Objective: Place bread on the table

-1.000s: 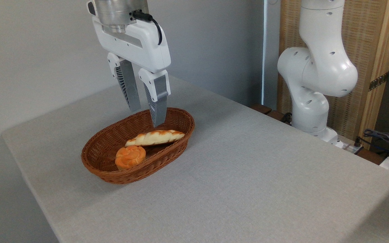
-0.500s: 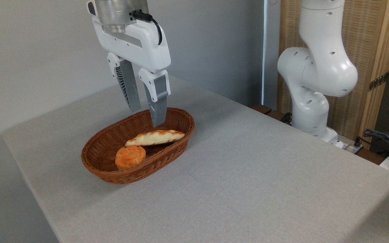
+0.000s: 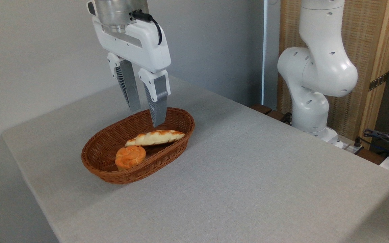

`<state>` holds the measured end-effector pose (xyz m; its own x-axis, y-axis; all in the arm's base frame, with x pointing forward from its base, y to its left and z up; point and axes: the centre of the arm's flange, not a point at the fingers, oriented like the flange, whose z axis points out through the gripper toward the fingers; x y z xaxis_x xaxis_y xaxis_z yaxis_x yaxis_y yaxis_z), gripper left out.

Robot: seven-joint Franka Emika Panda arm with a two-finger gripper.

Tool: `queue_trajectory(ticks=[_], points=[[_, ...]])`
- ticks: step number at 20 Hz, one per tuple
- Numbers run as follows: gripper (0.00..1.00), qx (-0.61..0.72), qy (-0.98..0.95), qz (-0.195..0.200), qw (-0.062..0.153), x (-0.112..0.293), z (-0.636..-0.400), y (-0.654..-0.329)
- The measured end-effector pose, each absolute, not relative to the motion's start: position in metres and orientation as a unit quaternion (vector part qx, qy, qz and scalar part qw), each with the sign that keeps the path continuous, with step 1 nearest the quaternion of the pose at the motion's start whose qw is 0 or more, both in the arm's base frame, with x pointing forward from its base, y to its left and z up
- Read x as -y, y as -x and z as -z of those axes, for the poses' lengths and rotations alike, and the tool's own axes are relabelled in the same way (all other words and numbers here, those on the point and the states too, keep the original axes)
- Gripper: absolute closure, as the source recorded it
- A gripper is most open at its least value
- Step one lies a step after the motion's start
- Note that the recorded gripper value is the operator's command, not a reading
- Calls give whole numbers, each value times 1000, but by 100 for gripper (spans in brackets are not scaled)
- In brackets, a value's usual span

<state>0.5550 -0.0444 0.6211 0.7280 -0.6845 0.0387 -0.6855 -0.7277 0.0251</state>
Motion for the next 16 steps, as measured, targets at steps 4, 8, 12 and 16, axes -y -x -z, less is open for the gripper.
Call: queue_trajectory(ticks=[4, 8, 12, 16], points=[[0, 369, -929, -13, 19, 44, -621, -555], [0, 369, -929, -11, 20, 45, -620, -555], [0, 371, -928, 3, 24, 48, -608, -552], [0, 390, -920, 24, 31, 59, -590, -538]])
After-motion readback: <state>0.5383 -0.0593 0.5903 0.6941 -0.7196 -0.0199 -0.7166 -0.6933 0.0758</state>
